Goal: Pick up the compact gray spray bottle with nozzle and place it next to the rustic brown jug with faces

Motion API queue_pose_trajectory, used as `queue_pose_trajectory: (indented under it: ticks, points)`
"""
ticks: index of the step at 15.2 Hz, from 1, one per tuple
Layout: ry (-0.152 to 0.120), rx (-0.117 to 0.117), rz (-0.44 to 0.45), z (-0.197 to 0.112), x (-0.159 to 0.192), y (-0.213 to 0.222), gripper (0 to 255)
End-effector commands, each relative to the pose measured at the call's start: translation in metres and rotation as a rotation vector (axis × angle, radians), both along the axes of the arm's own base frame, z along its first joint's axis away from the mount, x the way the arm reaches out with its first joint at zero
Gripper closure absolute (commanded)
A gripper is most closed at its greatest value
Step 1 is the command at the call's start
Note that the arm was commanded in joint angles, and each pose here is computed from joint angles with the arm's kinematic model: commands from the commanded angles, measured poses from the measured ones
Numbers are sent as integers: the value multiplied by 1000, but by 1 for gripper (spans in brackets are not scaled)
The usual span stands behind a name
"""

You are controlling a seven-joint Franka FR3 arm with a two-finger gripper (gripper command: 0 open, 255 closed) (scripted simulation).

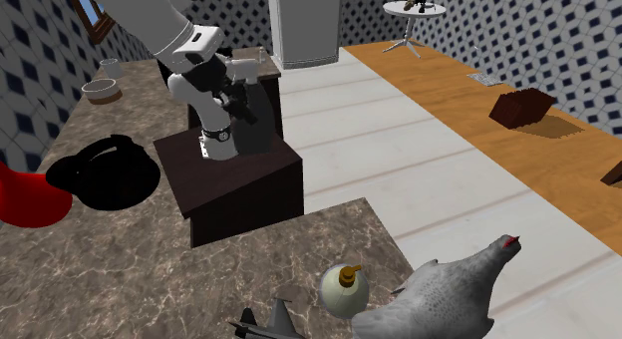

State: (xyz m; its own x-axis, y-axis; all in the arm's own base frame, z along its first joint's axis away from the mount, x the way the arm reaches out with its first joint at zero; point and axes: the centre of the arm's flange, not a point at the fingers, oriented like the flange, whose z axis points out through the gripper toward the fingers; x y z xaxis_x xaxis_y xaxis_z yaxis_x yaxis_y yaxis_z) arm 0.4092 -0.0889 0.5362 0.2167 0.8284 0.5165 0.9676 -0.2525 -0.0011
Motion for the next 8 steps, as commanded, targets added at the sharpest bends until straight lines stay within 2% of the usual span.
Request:
queue_pose_trajectory:
  ticks: [1,8]
  points:
    - [0,-1,1,-1,-22,-14,255]
    - [0,-1,1,-1,-96,-70,255]
